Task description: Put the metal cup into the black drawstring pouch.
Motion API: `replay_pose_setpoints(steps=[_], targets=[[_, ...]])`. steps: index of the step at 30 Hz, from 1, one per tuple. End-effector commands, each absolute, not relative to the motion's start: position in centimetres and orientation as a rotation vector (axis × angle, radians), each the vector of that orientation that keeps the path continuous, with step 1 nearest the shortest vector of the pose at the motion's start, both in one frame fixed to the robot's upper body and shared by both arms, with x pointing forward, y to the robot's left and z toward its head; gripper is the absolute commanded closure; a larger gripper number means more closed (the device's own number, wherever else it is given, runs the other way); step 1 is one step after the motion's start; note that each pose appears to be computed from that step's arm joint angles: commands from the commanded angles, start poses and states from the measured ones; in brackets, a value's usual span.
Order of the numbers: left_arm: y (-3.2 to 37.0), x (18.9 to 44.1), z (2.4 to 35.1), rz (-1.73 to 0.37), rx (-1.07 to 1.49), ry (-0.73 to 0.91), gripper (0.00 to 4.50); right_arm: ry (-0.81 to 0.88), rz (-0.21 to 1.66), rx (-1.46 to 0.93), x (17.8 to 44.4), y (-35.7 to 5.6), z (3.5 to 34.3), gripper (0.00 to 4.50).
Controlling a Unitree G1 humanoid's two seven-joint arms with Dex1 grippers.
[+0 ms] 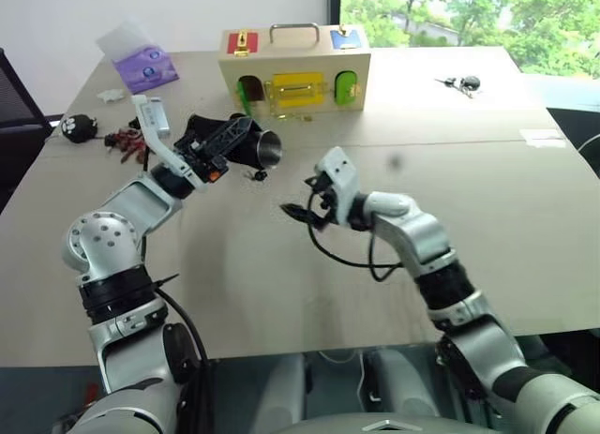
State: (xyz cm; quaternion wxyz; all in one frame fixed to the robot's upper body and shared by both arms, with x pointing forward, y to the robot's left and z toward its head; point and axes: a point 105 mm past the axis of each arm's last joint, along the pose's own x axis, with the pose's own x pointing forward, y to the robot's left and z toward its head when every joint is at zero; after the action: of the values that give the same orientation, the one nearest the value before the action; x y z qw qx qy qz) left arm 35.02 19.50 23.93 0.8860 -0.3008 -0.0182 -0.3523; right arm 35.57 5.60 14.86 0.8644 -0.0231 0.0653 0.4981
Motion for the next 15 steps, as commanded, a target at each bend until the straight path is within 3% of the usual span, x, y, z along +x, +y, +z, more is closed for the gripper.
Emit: replay_pose_setpoints(steps=[1, 10, 13, 15], targets=[[19.2, 34.5, 25.8, -0.757, -0.599, -0.108, 4.5, 0.049, 1.055, -0.006, 35.9, 7.0, 16.9, 0.32], [18.7, 34.0, 26.3, -0.738, -0.626, -0.143, 4.5, 0.065, 1.213, 0.103, 34.1, 10.3, 16.9, 0.32], [19.0, 33.7, 26.7, -0.723, -0.637, -0.16, 4.5, 0.075, 1.193, 0.091, 34.6, 12.0, 16.1, 1.09], [19.2, 33.5, 26.8, -0.714, -0.634, -0.165, 4.5, 0.069, 1.173, 0.081, 35.0, 12.5, 15.8, 2.04]])
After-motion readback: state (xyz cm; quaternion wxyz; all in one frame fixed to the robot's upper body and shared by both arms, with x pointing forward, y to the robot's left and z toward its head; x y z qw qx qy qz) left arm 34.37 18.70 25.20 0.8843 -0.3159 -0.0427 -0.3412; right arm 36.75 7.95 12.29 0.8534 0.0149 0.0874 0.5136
